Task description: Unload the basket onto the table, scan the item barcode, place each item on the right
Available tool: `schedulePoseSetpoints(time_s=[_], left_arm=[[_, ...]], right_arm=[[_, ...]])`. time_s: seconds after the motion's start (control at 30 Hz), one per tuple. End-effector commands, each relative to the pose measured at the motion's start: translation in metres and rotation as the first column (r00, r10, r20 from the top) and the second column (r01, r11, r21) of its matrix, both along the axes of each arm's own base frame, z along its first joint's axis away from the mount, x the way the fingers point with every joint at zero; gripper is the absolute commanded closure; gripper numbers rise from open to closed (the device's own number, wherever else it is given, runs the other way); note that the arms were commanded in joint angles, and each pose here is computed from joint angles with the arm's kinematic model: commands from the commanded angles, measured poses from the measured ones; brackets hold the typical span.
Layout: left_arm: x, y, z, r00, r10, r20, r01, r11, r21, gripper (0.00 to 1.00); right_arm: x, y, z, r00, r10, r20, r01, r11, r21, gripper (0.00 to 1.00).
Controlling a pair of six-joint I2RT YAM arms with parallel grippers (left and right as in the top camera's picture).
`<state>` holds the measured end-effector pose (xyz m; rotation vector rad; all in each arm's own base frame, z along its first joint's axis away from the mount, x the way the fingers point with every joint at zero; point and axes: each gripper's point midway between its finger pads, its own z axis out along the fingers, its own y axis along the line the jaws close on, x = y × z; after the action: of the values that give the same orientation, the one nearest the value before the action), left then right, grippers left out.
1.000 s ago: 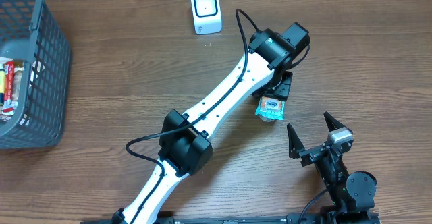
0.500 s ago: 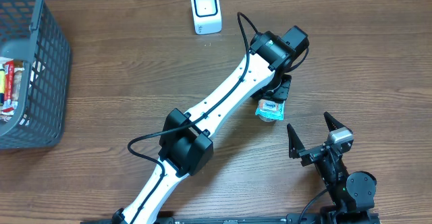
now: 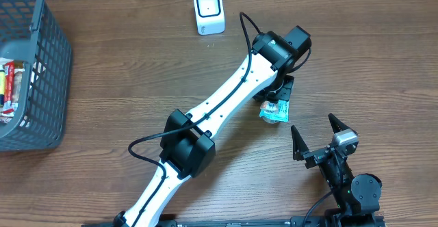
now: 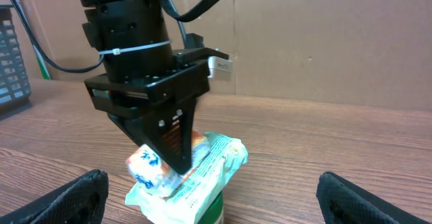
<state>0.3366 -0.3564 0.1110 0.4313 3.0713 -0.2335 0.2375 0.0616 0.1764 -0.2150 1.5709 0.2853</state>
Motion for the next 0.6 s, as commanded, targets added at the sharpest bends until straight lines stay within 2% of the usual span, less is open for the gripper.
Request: schedulePoseSetpoints(time_s=[0.0,0.17,0.33,0.57], left_arm=[[0.015,0.014,0.039,0.999,-0.017,0.051,0.02,0.997,-0.072,0.95],[0.026,0.053,0.059,0.998,-0.04,0.056,0.043,0.997,-0.059,0.91],[0.036,0.112,0.053,0.999,0.051,0.014,-0.052,0.996,0.077,0.91],[0.046,0.14,0.041,0.993,0.114,0.027,-0.117,0.977,0.176,0.89]], right_arm=[[0.001,-0.003,-0.002,1.0,-0.016,0.0,0.016,1.0,0.007,0.0],[0.001,-0.003,-0.002,1.0,-0.016,0.0,0.016,1.0,0.007,0.0],[0.001,-0.003,-0.002,1.0,-0.016,0.0,0.016,1.0,0.007,0.0],[0.001,-0.003,-0.002,1.0,-0.016,0.0,0.016,1.0,0.007,0.0]])
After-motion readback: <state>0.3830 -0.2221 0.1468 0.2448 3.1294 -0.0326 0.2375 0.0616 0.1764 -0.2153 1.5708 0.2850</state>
